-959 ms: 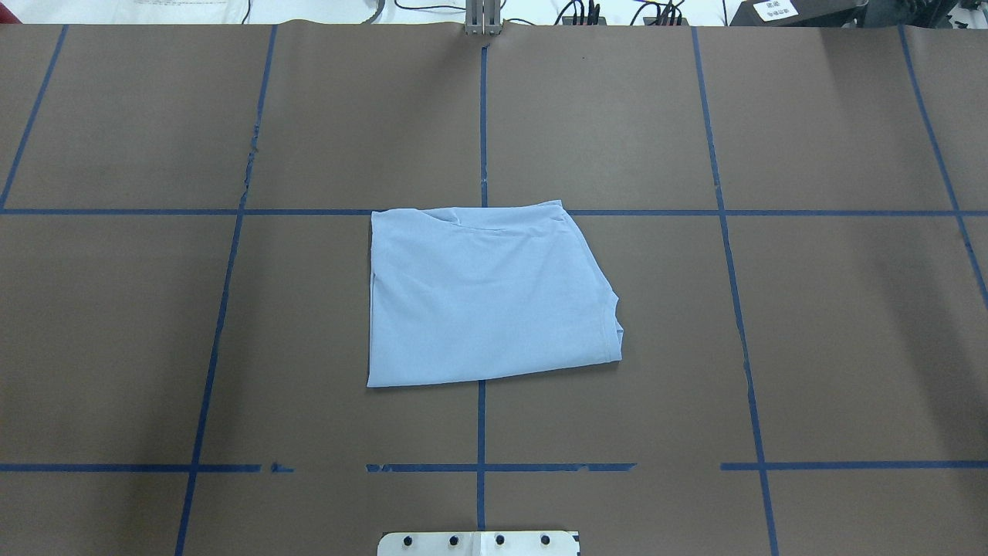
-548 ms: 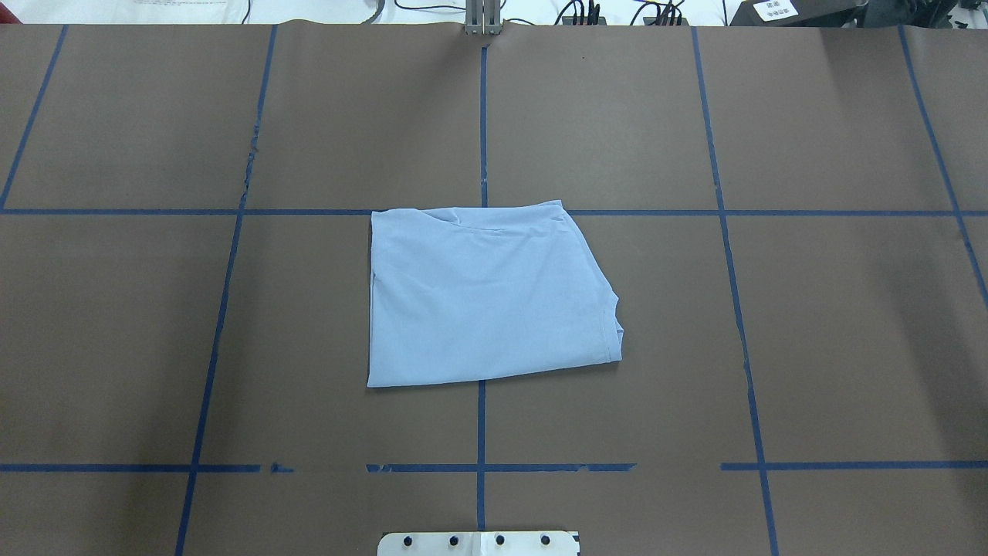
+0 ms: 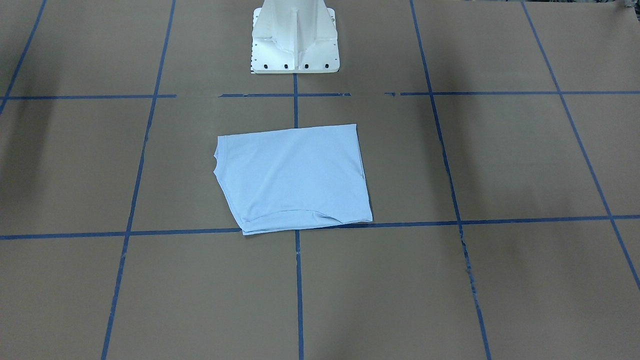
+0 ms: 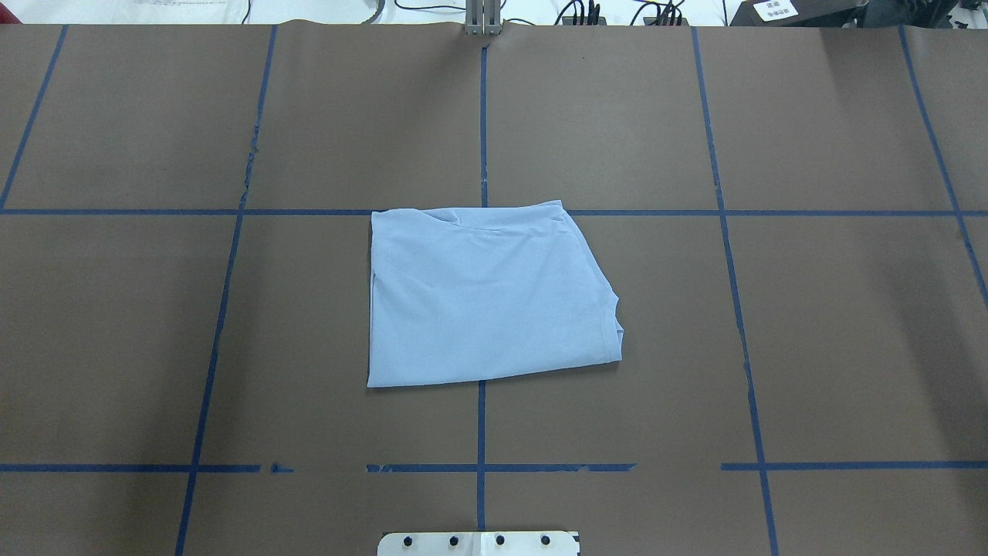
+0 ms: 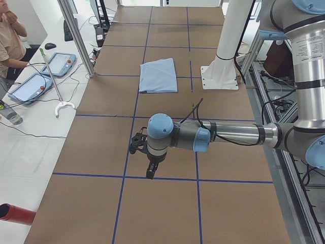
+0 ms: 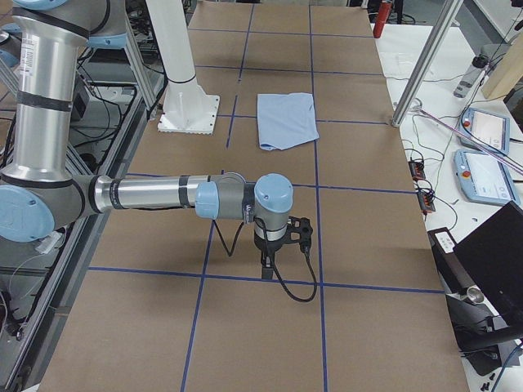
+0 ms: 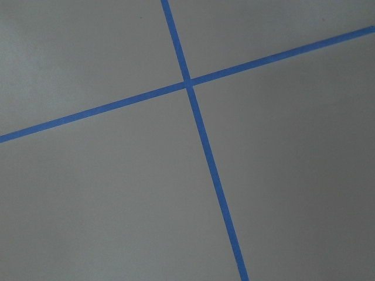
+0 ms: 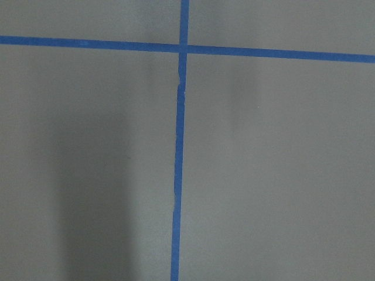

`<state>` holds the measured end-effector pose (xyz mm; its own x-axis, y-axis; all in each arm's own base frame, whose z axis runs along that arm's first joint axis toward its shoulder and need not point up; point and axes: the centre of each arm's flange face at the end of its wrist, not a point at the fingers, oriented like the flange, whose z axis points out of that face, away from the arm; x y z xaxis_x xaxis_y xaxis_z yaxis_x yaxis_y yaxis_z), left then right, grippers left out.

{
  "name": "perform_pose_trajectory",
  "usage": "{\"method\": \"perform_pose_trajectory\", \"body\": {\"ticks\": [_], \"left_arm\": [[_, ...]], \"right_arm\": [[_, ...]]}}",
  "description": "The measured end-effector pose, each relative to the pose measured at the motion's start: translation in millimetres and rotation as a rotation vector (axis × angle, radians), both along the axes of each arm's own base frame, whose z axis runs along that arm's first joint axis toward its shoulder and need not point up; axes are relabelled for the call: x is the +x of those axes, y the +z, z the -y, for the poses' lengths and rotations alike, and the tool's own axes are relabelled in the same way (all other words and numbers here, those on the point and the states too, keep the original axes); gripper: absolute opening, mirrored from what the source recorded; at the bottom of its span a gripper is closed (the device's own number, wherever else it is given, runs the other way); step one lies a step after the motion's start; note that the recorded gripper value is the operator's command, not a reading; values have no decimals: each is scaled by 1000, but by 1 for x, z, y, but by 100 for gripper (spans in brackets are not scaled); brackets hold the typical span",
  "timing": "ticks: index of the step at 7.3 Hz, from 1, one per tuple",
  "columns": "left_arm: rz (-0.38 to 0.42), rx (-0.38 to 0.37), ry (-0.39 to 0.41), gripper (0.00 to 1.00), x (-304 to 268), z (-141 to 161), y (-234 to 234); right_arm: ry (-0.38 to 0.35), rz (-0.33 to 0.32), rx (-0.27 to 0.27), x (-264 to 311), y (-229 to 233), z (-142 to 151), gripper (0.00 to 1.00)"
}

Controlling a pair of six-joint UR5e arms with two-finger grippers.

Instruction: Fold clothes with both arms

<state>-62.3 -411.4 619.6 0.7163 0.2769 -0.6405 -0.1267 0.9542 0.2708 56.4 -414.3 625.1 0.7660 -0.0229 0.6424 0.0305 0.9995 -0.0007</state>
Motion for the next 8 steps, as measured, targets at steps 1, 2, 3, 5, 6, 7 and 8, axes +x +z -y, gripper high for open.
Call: {"method": "perform_pose_trajectory", "body": {"ticks": [1, 2, 3, 5, 6, 7, 8], "left_arm": [[0, 4, 0, 100, 0, 0, -2], [1, 5, -1, 100, 0, 0, -3], [3, 6, -2, 100, 0, 0, -3], [3, 11, -1, 100, 0, 1, -4], [1, 13, -1, 100, 0, 1, -5], [0, 13, -1, 100, 0, 1, -5], [0, 12, -1, 100, 0, 1, -5]], "right_arm": [[0, 0, 3, 0, 0, 0, 100], [0, -1, 7, 0, -1, 1, 100], [0, -1, 11, 0, -2, 1, 100], [0, -1, 17, 0, -4, 3, 100], [0, -1, 20, 0, -5, 4, 100], [0, -1, 23, 0, -6, 5, 100], [0, -1, 26, 0, -8, 6, 100]]}}
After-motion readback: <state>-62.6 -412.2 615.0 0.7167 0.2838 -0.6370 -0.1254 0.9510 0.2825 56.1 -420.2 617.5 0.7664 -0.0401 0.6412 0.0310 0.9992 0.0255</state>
